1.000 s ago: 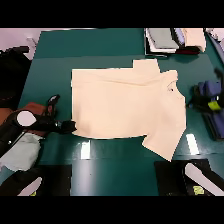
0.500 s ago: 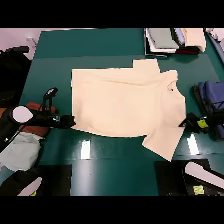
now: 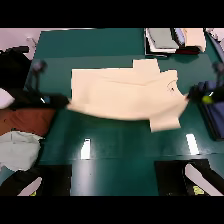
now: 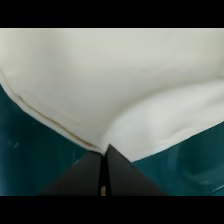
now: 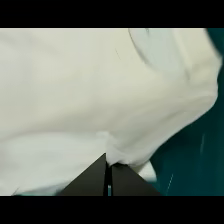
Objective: Fold the shirts.
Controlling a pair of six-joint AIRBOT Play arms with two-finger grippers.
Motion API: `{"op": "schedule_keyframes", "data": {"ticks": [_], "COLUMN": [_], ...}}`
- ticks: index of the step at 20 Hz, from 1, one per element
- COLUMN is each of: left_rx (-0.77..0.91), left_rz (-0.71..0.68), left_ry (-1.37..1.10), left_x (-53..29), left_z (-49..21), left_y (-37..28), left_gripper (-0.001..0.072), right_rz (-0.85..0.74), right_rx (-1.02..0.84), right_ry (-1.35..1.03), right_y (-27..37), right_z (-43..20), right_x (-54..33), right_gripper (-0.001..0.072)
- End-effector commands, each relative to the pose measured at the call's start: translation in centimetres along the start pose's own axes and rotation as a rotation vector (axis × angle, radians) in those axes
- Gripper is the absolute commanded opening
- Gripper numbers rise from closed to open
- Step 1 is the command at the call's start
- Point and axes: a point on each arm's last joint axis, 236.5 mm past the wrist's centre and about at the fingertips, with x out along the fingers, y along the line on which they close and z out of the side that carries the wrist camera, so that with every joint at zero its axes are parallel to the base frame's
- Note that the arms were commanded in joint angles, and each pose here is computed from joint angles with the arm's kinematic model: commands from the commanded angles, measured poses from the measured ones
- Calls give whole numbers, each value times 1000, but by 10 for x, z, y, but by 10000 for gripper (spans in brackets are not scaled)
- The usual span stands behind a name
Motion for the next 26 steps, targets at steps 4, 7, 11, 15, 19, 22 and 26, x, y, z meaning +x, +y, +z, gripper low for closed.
{"op": "schedule_keyframes", "data": {"ticks": [4, 7, 11, 15, 19, 22, 26], "left_rx": [298, 360, 345, 289, 198, 118, 31], "left_rz": [10, -35, -10, 113, 266, 303, 341], "left_ry": [-752, -1012, -1119, -994, -527, -228, 18], "left_x": [-296, -404, -439, -392, -217, -77, 64], "left_z": [157, 150, 147, 157, 138, 105, 66], "left_y": [-105, -141, -140, -102, -20, 35, 94], "left_gripper": [22, 22, 22, 21, 22, 22, 22], "right_rz": [-50, -141, -200, -129, 1, 54, 3], "right_rx": [-351, -399, -375, -324, -212, -155, -163], "right_ry": [-816, -996, -989, -827, -455, -148, 222], "right_y": [125, 143, 138, 122, 83, 61, 35], "right_z": [125, 116, 117, 136, 135, 113, 56], "right_x": [-313, -399, -417, -363, -232, -119, 28], "right_gripper": [13, 12, 12, 11, 11, 11, 11]}}
